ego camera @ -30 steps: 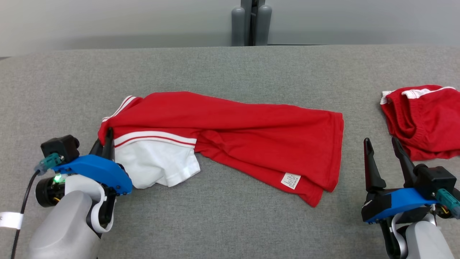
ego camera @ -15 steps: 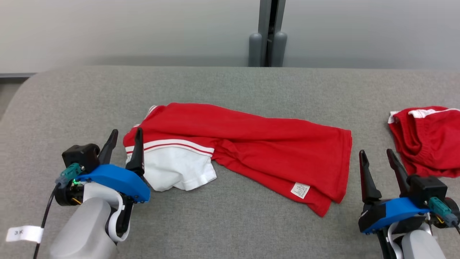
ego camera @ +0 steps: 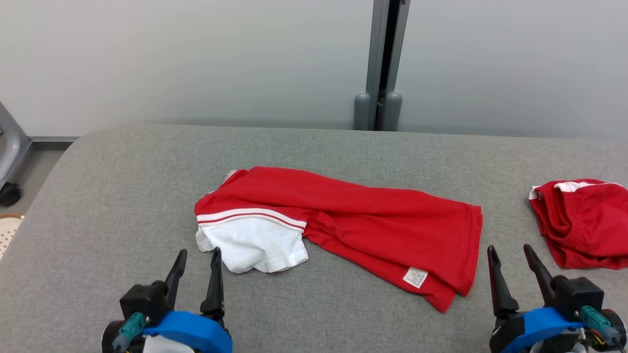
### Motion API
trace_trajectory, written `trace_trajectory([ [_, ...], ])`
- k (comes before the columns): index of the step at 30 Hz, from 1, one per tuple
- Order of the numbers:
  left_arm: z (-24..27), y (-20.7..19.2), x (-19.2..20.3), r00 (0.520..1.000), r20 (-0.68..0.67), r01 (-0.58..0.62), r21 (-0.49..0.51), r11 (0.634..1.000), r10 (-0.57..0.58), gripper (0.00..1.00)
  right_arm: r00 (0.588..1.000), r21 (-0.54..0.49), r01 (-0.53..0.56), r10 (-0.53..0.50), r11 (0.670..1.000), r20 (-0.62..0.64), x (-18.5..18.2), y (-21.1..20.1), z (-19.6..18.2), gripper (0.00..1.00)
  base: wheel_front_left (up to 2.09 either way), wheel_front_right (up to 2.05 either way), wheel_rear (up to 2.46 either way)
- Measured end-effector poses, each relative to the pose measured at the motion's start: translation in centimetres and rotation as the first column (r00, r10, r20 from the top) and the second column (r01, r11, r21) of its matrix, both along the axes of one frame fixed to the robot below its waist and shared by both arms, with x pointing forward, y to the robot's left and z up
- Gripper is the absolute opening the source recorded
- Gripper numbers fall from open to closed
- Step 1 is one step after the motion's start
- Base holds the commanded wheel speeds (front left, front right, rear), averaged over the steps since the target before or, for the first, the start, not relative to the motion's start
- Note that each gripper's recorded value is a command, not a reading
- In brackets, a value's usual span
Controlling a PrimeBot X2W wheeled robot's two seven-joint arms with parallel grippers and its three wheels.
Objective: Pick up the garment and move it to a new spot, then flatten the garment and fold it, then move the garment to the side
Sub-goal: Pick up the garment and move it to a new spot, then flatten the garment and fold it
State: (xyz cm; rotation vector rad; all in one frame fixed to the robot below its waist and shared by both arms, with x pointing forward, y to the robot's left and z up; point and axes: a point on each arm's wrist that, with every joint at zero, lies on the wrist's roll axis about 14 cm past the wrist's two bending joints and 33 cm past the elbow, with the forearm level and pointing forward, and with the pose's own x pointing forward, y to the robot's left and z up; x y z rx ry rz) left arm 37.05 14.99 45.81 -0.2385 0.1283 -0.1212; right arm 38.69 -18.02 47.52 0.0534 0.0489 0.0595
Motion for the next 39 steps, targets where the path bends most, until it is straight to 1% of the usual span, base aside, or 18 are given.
trace_trajectory([
  [5, -0.7, -0.2, -2.2, 1.0, -0.013, -0.026, -0.011, 1.0, 0.026, 1.0, 1.0, 0.013, -0.003, 0.003, 1.0, 0.0, -1.2, 0.1, -0.1, 1.0, 0.0, 0.0, 0.0],
  [9, -0.7, -0.2, -2.9, 0.999, -0.011, -0.041, -0.016, 0.999, 0.041, 1.0, 1.0, 0.031, -0.008, 0.008, 0.999, 0.004, -1.9, 0.4, -0.2, 1.0, 0.0, 0.0, 0.0],
  [12, -0.3, 0.0, -3.0, 0.998, 0.002, -0.055, -0.017, 0.998, 0.056, 1.0, 1.0, 0.041, -0.018, 0.018, 0.999, -0.005, -2.3, 0.8, -0.6, 1.0, 0.0, 0.0, 0.0],
  [31, -1.1, -0.6, -3.3, 0.999, -0.018, -0.039, -0.009, 0.999, 0.039, 1.0, 0.999, 0.044, -0.037, 0.038, 0.998, -0.025, -2.1, 1.5, -1.2, 1.0, 0.0, 0.0, 0.0],
  [35, -1.3, -0.9, -3.0, 0.999, -0.026, -0.021, 0.003, 1.0, 0.021, 1.0, 0.999, 0.044, -0.035, 0.036, 0.998, -0.031, -2.1, 1.4, -1.3, 1.0, 0.0, 0.0, 0.0],
  [39, -2.0, -1.7, -2.0, 0.998, -0.055, 0.022, 0.016, 1.0, -0.021, 1.0, 0.998, 0.044, -0.032, 0.034, 0.999, -0.045, -1.8, 1.3, -1.8, 1.0, 0.0, 0.0, 0.0],
])
